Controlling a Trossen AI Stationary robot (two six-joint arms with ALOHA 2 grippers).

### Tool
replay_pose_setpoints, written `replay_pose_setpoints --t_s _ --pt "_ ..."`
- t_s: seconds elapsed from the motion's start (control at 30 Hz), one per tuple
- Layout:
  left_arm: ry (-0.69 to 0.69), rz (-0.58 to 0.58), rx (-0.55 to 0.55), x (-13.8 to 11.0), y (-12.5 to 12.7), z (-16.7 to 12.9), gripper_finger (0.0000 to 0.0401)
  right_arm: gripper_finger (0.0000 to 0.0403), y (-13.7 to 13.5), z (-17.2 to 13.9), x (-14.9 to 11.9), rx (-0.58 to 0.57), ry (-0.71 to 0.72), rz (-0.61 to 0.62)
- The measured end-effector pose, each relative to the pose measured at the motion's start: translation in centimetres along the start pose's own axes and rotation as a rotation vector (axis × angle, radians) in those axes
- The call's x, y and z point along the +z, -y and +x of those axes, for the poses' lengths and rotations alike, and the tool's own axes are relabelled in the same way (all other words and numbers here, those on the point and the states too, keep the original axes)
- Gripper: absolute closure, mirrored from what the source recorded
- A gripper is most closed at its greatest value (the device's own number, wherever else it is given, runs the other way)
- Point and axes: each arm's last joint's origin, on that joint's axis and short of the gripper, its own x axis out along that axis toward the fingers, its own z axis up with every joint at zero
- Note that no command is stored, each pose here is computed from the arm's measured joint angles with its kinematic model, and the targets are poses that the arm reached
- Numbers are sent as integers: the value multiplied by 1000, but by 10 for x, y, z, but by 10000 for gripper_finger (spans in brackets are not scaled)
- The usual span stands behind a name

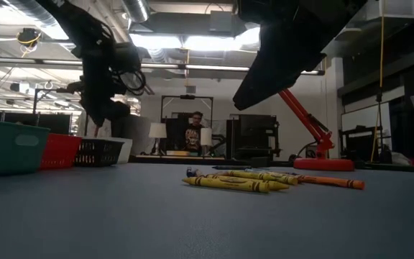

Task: Sort crayons
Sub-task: Put the orange crayon into the transparent bin

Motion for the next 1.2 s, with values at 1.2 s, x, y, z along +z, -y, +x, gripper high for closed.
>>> replay_pose_setpoints --t_s 1.2 --pt "-38 11 -91 -1 7 4 321 233 -3 -15 -46 -213 -309 360"
